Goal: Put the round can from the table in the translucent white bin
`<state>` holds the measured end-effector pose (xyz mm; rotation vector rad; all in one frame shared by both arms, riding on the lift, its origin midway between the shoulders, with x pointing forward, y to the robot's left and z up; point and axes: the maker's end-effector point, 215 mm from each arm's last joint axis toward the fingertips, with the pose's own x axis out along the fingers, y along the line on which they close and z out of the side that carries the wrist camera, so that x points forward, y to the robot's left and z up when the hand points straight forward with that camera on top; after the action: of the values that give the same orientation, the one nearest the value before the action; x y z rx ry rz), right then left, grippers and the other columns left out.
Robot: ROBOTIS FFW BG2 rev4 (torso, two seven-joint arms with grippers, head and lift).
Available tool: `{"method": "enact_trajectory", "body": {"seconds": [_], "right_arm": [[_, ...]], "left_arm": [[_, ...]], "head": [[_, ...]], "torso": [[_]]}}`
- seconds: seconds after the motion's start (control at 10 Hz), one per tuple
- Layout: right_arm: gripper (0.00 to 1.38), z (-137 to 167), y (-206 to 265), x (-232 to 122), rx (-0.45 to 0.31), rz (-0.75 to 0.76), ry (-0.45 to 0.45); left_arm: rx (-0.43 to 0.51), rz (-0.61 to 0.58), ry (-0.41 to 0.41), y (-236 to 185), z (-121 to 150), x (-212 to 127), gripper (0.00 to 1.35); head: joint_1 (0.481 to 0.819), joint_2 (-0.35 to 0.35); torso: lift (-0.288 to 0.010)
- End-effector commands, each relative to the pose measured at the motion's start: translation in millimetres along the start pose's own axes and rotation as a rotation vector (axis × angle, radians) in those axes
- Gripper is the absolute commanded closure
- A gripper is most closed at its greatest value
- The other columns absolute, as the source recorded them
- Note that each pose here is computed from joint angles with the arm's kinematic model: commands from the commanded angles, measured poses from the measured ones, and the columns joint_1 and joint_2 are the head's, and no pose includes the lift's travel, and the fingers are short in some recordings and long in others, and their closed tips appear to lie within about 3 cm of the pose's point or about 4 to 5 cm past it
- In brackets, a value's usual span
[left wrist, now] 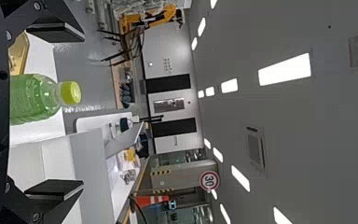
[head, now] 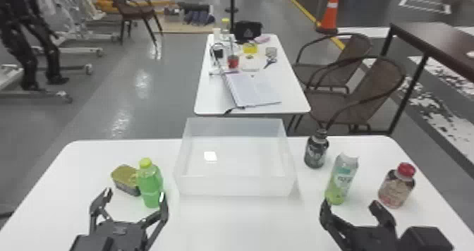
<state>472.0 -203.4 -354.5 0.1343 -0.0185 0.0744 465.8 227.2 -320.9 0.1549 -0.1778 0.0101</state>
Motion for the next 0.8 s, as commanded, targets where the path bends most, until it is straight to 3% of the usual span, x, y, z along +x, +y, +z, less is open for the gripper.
{"method": "enact_trajectory", "body": {"seconds": [0.0,0.7], "right_arm": [[0.16,0.1,-0.6,0.0,-0.001,-0.001,0.0],[0.16,-0.5,-0.3,-4.1,0.005,-0.002,0.004]], "left_arm": [[-0.002,0.002,0.002,-0.2,-0.4,0.0,0.19],[-0.005,0.002,0.003,0.0,-1.0,-0.6,0.19]], "head": [[0.549,0.0],[0.549,0.0]], "torso": [[-0.1],[-0.1]]}}
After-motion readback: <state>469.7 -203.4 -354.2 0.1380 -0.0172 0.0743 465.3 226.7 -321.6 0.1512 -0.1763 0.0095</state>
